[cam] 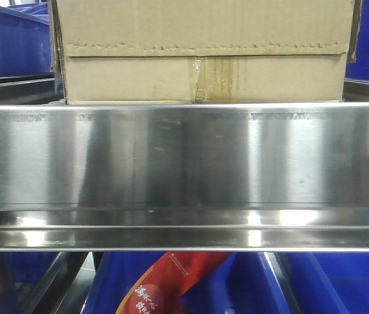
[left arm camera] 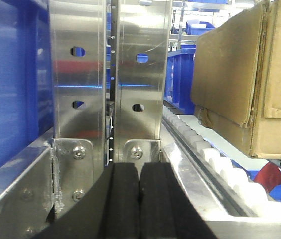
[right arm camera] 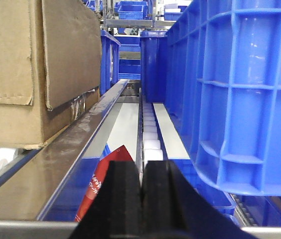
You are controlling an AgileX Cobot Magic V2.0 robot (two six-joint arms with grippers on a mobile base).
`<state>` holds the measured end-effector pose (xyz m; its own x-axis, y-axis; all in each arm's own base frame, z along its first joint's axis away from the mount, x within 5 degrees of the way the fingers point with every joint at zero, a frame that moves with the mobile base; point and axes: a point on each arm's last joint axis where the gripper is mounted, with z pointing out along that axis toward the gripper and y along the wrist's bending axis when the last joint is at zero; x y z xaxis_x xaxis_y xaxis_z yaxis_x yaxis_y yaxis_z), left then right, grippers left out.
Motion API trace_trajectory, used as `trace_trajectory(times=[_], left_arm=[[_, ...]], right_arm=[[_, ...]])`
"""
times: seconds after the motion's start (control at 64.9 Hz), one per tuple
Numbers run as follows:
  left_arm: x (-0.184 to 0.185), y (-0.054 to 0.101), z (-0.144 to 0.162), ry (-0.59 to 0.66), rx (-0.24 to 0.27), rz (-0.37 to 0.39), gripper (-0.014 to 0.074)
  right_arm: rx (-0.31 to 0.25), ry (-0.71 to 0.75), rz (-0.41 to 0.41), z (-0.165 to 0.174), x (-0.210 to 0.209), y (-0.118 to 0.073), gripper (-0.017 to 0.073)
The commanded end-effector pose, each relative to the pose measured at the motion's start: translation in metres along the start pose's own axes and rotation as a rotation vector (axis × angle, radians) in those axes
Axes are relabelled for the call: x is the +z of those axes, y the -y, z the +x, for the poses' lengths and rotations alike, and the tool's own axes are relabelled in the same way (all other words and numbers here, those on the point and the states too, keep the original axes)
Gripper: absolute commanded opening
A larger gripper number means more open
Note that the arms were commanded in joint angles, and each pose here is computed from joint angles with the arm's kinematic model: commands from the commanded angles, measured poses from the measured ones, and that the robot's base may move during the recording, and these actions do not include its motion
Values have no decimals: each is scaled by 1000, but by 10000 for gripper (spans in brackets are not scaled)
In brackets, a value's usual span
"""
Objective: Stack two boxes on right shelf middle
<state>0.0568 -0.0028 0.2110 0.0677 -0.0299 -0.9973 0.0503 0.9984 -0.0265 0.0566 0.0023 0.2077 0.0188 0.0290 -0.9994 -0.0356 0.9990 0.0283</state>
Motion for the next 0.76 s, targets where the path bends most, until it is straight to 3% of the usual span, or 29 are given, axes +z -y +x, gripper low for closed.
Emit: trace_trajectory(times=[0.0,0.74], left_arm=[[-1,0,-3,30,5,-2,-111],[-1,0,-3,30,5,-2,-111]], right_arm=[[-3,24,7,-2,0,0,-162],[-3,24,7,-2,0,0,-162]])
